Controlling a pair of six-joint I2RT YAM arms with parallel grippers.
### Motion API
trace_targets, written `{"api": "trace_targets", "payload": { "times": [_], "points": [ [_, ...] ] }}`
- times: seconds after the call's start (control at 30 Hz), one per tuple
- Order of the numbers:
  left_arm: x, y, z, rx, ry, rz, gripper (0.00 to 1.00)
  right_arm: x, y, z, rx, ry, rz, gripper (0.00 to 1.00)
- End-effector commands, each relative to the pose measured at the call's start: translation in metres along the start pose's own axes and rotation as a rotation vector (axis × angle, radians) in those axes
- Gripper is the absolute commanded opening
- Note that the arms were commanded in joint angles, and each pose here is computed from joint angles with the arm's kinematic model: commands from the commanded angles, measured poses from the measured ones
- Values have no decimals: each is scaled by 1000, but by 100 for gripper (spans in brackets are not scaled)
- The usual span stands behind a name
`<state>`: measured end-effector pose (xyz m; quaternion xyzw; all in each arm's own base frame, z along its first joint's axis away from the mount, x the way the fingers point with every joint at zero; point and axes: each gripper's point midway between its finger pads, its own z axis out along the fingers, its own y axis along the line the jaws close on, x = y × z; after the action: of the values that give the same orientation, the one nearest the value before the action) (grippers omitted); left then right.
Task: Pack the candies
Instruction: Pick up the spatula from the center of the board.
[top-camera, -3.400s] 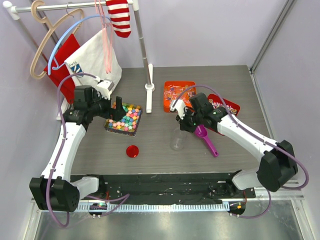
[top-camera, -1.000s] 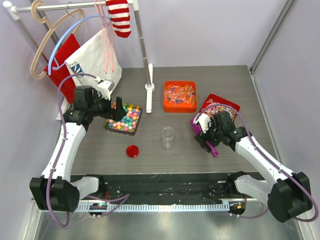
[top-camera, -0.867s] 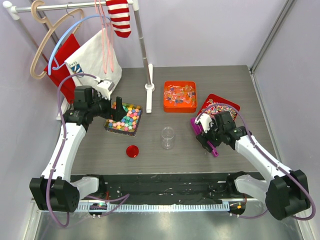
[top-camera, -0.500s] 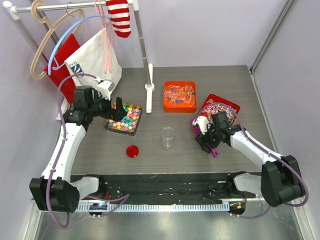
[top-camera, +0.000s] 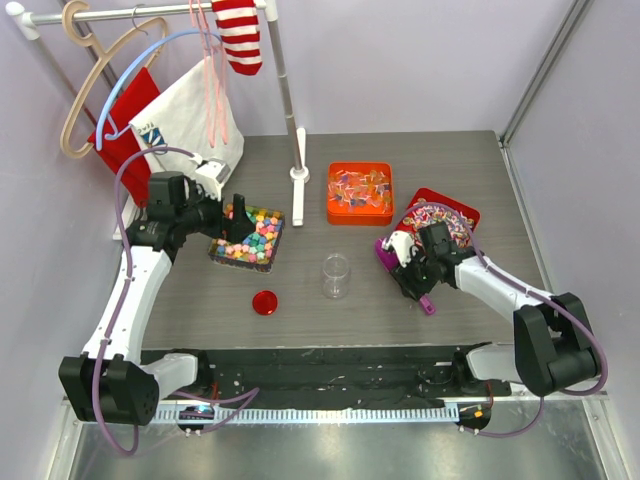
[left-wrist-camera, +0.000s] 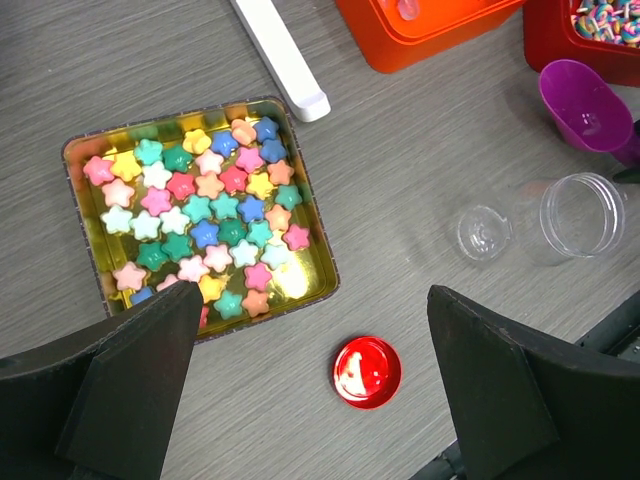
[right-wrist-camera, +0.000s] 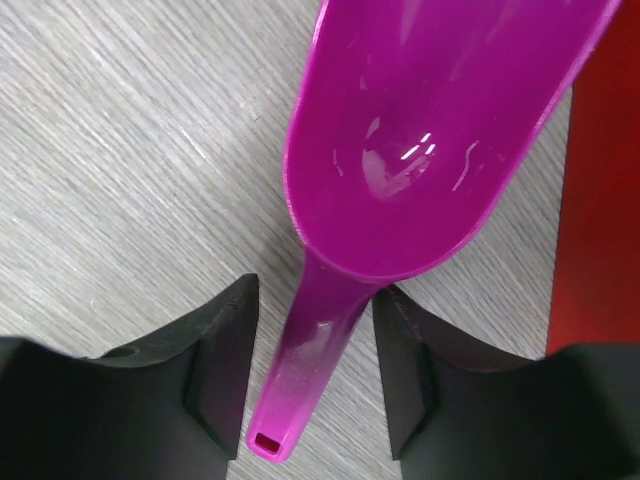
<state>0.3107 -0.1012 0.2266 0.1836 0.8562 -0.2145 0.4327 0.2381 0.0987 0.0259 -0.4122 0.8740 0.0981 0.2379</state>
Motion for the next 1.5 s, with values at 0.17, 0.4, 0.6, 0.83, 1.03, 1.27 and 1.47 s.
{"api": "trace_targets", "payload": {
  "times": [0.17,0.4,0.6,0.83,1.03,1.27,1.47],
  "points": [
    [-16,-19,-8,86,-77,48,100,-21,-20,-9,92,-69,-16,24],
    [-33,-49,-15,223,-81,127,100,-58,-47,-53,241,-144,-39,5],
    [-63,-93,-26,395,-68,215,100,-107,-60,-136,481,-273,-154,4],
    [-100,-144,-30,618,-87,158,100,-157,-43,-190,530,-405,-214,3],
    [-98,-186,-9,712,24,159,100,-195,-32,-215,493,-495,-221,2],
    [-104,-195,27,732,100,127,100,-195,-25,-195,496,-443,-273,2],
    [-107,-208,45,737,123,145,99,-195,-13,-176,461,-417,-304,2]
  ]
}}
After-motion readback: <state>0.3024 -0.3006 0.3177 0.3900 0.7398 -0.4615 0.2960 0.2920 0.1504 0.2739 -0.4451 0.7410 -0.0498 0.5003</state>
